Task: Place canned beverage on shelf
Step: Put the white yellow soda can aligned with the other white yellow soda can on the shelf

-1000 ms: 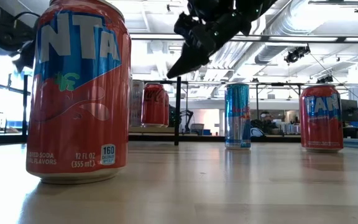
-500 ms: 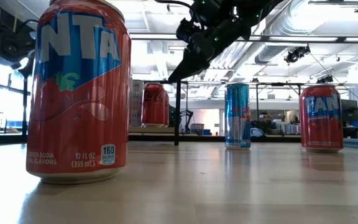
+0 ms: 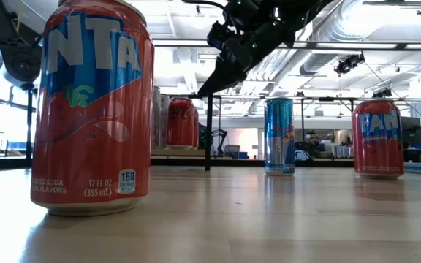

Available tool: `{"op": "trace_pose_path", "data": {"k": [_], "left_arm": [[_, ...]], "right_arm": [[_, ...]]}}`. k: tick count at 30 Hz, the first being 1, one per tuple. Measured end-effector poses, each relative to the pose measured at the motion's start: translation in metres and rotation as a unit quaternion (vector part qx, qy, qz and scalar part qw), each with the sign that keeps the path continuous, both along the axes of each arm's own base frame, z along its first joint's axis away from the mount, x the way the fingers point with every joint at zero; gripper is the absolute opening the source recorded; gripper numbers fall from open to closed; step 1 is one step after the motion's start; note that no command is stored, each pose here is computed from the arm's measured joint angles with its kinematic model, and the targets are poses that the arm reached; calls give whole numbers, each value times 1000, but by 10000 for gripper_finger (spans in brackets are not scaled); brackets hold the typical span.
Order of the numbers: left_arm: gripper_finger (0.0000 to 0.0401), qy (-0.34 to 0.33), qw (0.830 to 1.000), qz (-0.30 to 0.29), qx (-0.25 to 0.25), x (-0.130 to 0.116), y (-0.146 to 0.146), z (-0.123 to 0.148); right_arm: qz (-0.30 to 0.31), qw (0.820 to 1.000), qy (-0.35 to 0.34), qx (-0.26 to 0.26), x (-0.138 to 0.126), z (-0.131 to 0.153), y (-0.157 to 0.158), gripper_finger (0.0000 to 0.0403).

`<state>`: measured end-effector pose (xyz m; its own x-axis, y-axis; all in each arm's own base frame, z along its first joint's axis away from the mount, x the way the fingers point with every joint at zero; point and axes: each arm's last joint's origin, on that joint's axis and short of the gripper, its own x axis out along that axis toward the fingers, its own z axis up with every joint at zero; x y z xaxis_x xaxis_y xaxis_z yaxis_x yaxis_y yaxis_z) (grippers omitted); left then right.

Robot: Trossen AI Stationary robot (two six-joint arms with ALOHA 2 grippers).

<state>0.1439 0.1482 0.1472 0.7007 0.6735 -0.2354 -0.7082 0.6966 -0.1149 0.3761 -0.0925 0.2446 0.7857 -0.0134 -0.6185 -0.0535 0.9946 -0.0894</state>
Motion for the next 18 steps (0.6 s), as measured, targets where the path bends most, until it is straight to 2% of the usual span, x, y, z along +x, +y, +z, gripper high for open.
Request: {"op": "trace_pose_path", "data": {"k": [4,7,18], "left_arm": [[0,11,999,47,20,-4,3,3],[0,5,998,63,16,-7,6,3],[0,-25,999,18,25,2,-1,9]], "right_arm": [[0,1000,3,1,0,0,0,0],[1,1000,6,0,-1,-1,0,0],[4,1000,4,-3,-1,-1,0,0]]}}
